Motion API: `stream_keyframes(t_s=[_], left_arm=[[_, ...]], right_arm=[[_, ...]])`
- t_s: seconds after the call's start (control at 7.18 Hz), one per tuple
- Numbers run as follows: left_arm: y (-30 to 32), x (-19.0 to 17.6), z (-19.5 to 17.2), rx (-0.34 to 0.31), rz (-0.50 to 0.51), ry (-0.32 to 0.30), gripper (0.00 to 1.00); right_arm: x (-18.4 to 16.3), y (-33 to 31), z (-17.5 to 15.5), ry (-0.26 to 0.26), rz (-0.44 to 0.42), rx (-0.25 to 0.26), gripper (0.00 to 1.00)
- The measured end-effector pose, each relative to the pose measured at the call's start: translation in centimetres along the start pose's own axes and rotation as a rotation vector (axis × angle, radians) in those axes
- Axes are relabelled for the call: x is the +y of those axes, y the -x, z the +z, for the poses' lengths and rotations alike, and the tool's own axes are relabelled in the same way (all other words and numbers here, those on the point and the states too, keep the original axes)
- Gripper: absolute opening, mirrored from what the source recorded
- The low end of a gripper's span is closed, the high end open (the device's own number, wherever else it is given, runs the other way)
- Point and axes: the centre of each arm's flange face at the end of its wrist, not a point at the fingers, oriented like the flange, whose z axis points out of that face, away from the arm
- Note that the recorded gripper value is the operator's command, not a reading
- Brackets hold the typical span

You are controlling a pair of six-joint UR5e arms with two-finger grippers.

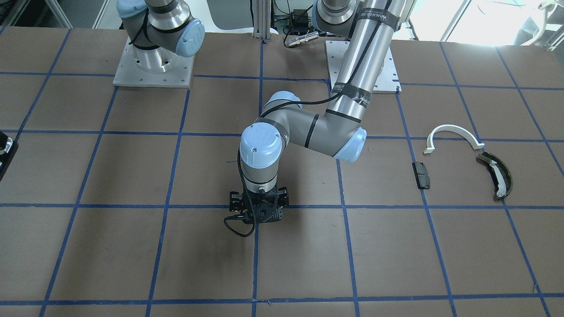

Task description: Place bearing gear from tray to pile

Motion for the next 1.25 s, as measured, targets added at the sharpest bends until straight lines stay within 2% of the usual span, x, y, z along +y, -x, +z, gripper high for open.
stream_keyframes(t_s=[0.14,0.28,0.42,0.56,0.7,0.97,1.25], left_arm=[[-0.3,0.4,0.0,-0.002,0.009,0.001,0.34],[-0.3,0.5,-0.3,-0.004,0.016,0.002,0.06],[-0.3,0.5,-0.4,-0.007,0.020,0.008,0.00],[-0.2,0.5,-0.2,-0.011,0.024,0.013,0.00],[-0.3,0.3,-0.1,-0.013,0.025,0.014,0.00],[1.3,-1.0,-1.1,-0.012,0.010,0.014,0.00],[6.2,-3.0,-3.6,-0.032,0.031,0.050,0.00]], right_arm=[[1.8,-4.6,3.1,0.000,-0.049,0.006,1.00],[2.8,-7.8,6.6,0.001,-0.120,0.011,1.00],[4.1,-10.5,10.0,0.004,-0.186,0.002,0.97],[5.7,-12.9,12.9,0.002,-0.225,-0.009,0.95],[7.3,-14.9,15.5,-0.004,-0.240,-0.021,0.88],[9.0,-16.8,18.5,-0.036,-0.252,-0.041,0.84],[9.2,-17.0,20.1,-0.062,-0.248,-0.062,0.80]])
